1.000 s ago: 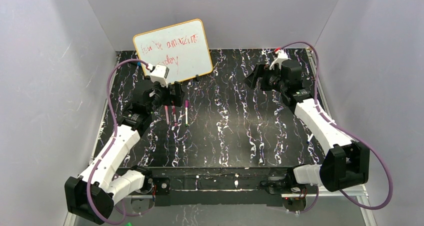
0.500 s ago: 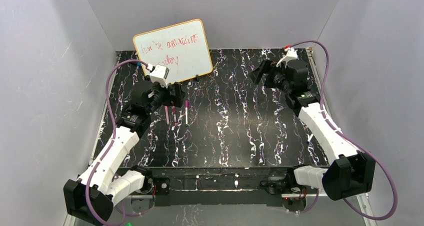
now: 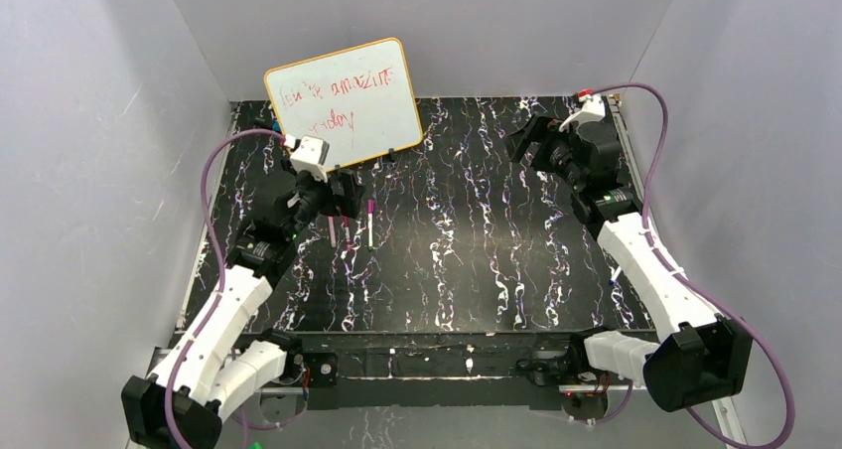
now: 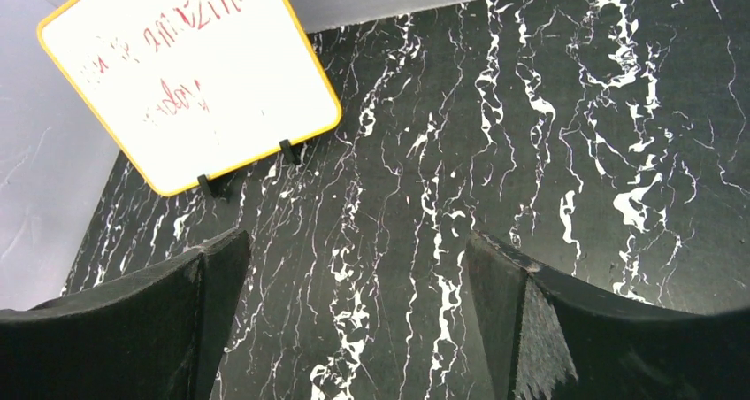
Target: Insert the pens into the pen caps
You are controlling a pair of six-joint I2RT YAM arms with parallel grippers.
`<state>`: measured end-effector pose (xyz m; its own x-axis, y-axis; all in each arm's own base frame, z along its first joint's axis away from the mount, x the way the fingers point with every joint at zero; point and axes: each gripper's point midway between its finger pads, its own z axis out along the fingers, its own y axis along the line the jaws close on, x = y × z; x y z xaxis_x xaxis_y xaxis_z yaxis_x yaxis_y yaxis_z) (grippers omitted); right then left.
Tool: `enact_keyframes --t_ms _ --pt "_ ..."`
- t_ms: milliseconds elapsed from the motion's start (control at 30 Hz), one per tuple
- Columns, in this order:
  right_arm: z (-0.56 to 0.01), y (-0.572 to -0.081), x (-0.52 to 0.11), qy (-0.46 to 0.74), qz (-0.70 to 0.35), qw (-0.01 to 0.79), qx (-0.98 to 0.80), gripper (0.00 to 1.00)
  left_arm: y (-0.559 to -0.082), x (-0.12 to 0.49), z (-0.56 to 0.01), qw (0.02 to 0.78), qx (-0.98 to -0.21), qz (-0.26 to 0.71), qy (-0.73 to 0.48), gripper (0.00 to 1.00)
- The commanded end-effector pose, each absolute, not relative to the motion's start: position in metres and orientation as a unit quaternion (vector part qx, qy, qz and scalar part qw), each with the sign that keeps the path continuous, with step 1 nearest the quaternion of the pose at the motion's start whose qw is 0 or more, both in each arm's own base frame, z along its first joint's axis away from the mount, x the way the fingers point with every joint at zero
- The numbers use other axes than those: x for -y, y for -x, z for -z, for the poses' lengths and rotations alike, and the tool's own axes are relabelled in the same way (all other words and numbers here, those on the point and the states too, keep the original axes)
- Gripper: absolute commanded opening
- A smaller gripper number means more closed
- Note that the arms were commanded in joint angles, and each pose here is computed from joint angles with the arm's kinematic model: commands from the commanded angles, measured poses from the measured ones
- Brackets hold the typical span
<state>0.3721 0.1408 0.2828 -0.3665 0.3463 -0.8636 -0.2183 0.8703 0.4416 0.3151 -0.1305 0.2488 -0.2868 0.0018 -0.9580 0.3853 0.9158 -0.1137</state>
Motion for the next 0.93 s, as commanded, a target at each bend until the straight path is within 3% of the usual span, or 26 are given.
enact_keyframes --t_ms 0,200,467,700,800,900 --pt "-0.304 -0.373 -0.138 -0.047 -0.26 0.599 -0.756 0.99 -0.31 0.119 -0.28 0.642 -0.743 0.153 -0.11 0.98" --pt "-0.32 -0.365 -0.137 -0.061 -0.282 0.618 -0.731 0.99 -0.295 0.114 -0.302 0.703 -0.684 0.161 -0.11 0.98" --pt "-0.317 -0.371 -0.12 -0.133 -0.256 0.606 -0.742 0.99 -0.304 0.115 -0.291 0.675 -0.713 0.153 -0.109 0.98" --pt "-0.324 -0.365 -0.119 -0.119 -0.262 0.623 -0.728 0.99 -0.298 0.12 -0.295 0.687 -0.697 0.168 -0.12 0.98" --pt "-0.324 -0.363 -0.122 -0.101 -0.262 0.625 -0.728 0.93 -0.3 0.119 -0.294 0.683 -0.702 0.163 -0.118 0.98" --pt "-0.324 -0.366 -0.118 -0.111 -0.252 0.624 -0.731 0.96 -0.3 0.12 -0.292 0.679 -0.705 0.164 -0.12 0.98"
